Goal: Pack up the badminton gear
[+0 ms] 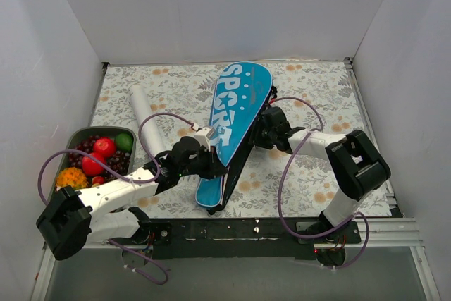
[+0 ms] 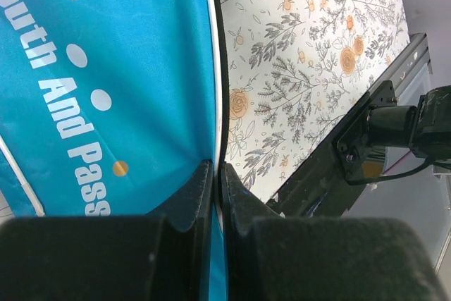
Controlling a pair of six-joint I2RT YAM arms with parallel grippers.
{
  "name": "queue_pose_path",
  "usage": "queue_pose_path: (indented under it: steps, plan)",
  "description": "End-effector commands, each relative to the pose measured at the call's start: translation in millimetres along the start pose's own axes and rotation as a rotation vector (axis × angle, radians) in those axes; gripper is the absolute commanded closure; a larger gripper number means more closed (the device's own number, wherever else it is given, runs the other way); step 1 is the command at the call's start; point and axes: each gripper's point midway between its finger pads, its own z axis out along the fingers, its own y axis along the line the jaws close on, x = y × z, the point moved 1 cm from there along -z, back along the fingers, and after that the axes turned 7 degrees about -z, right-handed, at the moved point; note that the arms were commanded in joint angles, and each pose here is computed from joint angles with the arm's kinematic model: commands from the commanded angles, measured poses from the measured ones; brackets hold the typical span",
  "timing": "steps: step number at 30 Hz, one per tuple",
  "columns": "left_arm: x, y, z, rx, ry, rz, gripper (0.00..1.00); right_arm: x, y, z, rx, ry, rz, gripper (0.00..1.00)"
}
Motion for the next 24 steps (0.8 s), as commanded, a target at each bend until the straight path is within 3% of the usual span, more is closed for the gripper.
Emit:
queue_pose_path:
  steps: [1, 7, 10, 12, 13, 20, 24]
  plan:
    - [-8, -21, -3, 0.096, -0.023, 0.029, 1.0, 20, 3, 14, 0.004, 0.07, 0.01, 0.46]
    - [-4, -22, -4, 0.109, -0.014, 0.023, 1.0, 39, 1, 29, 0.014, 0.111, 0.025, 0.51]
    - [-3, -24, -5, 0.117, -0.007, 0.021, 1.0, 44, -1, 35, 0.013, 0.116, 0.038, 0.61]
    - [-3, -26, -6, 0.128, -0.002, 0.022, 1.0, 51, -1, 38, 0.001, 0.143, 0.049, 0.76]
    - [-3, -27, -7, 0.133, -0.001, 0.025, 1.0, 51, 0, 39, -0.008, 0.137, 0.051, 0.98]
    - [0, -21, -8, 0.104, 0.012, 0.031, 1.0, 33, -4, 26, 0.014, 0.044, -0.003, 0.99]
    - [-10, -18, -11, 0.042, -0.013, 0.043, 1.0, -1, 8, -9, 0.005, -0.054, -0.077, 0.99]
